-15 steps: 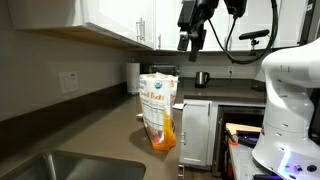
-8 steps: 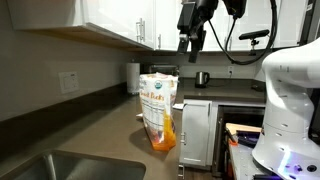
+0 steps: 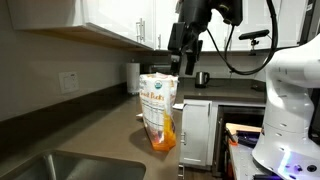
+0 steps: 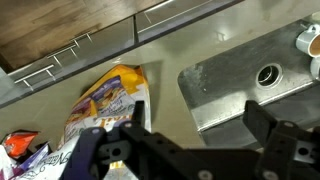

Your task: Turn the plastic packaging around.

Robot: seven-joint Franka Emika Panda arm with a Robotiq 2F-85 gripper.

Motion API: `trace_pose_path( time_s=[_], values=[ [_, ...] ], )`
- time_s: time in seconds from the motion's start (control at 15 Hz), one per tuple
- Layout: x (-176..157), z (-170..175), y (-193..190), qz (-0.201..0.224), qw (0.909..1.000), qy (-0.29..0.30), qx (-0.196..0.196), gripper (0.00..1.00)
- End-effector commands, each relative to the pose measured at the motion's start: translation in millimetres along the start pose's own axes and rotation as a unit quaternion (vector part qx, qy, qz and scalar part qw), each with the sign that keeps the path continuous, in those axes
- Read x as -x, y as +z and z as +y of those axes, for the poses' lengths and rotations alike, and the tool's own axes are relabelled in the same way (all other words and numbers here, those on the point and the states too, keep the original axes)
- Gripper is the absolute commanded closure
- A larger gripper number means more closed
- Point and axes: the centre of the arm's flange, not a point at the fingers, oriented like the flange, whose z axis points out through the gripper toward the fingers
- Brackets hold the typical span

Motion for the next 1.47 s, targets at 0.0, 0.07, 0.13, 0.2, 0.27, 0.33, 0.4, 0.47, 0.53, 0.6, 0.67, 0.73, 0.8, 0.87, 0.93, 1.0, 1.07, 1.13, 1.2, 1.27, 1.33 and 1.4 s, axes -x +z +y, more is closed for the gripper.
trace_pose_path(
  time_s=[0.0,0.07,0.13,0.2,0.27,0.33,0.4,0.47,0.53,0.6,0.67,0.73,0.8,0.87,0.93,1.0,1.07,1.13,1.2,1.27,1.33,1.4],
  values=[
    [-17,-14,30,0.023,0.9981,0.029,0.05,0.0],
    [-22,-13,37,0.029,0.9966,0.036,0.068,0.0],
    [-26,-11,40,0.035,0.9949,0.042,0.085,0.0],
    [-31,-8,46,0.041,0.9925,0.051,0.103,0.0],
    [-35,-5,49,0.046,0.9903,0.059,0.118,0.0],
    [-39,0,53,0.051,0.9876,0.069,0.132,0.0],
    [-44,3,55,0.051,0.9859,0.078,0.139,0.0],
    [-48,7,57,0.05,0.9843,0.089,0.144,0.0],
    [-50,8,57,0.041,0.9848,0.099,0.137,0.0],
    [-36,13,53,0.043,0.9867,0.078,0.136,0.0],
    [-38,14,55,0.039,0.9864,0.085,0.135,0.0],
    [-34,11,54,0.038,0.9876,0.082,0.128,0.0],
    [-32,9,54,0.04,0.988,0.083,0.124,0.0],
    [-31,8,55,0.044,0.9874,0.082,0.128,0.0],
    [-30,8,56,0.049,0.9872,0.082,0.128,0.0],
    [-31,8,57,0.056,0.986,0.084,0.133,0.0],
    [-31,8,58,0.059,0.9855,0.085,0.135,0.0],
    [-33,9,59,0.069,0.9833,0.087,0.144,0.0],
    [-35,10,59,0.077,0.9819,0.086,0.151,0.0],
    [-37,11,60,0.085,0.9802,0.085,0.157,0.02],
    [-39,12,61,0.092,0.9789,0.084,0.162,0.26],
    [-42,12,61,0.098,0.9775,0.084,0.167,0.27]
  ],
)
